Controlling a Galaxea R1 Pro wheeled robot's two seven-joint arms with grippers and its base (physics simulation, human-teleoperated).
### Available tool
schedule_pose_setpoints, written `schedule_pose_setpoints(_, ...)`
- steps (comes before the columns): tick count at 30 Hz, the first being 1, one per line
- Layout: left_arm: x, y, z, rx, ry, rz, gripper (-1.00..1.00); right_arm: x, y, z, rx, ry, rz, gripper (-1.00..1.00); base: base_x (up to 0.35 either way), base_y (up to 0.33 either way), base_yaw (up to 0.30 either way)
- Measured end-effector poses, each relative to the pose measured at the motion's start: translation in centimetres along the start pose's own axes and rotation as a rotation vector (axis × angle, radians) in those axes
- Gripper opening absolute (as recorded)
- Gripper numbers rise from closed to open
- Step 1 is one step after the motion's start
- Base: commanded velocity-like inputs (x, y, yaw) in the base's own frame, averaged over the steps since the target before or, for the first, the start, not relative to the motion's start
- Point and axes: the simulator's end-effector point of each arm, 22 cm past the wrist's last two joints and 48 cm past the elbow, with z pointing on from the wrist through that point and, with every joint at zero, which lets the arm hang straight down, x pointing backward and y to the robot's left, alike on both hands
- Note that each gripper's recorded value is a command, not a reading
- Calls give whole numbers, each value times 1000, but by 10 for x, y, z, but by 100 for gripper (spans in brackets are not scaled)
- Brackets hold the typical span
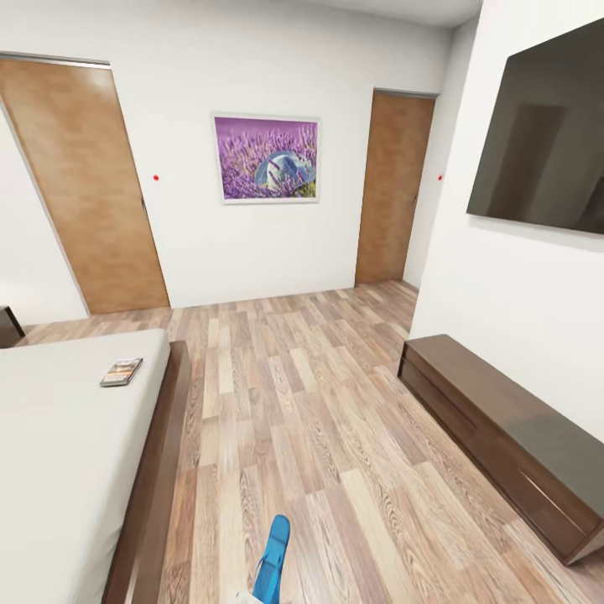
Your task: In the bedroom, move the book from the bed onto either nightstand, and place the two sandals side by side next to the bed.
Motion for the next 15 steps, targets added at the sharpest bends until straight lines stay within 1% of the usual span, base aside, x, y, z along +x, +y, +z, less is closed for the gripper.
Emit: schedule_pose_setpoints(15,-10,0,-3,-4,-19,14,-100,-8,6,0,-14,-18,-8,100,0,0,0)
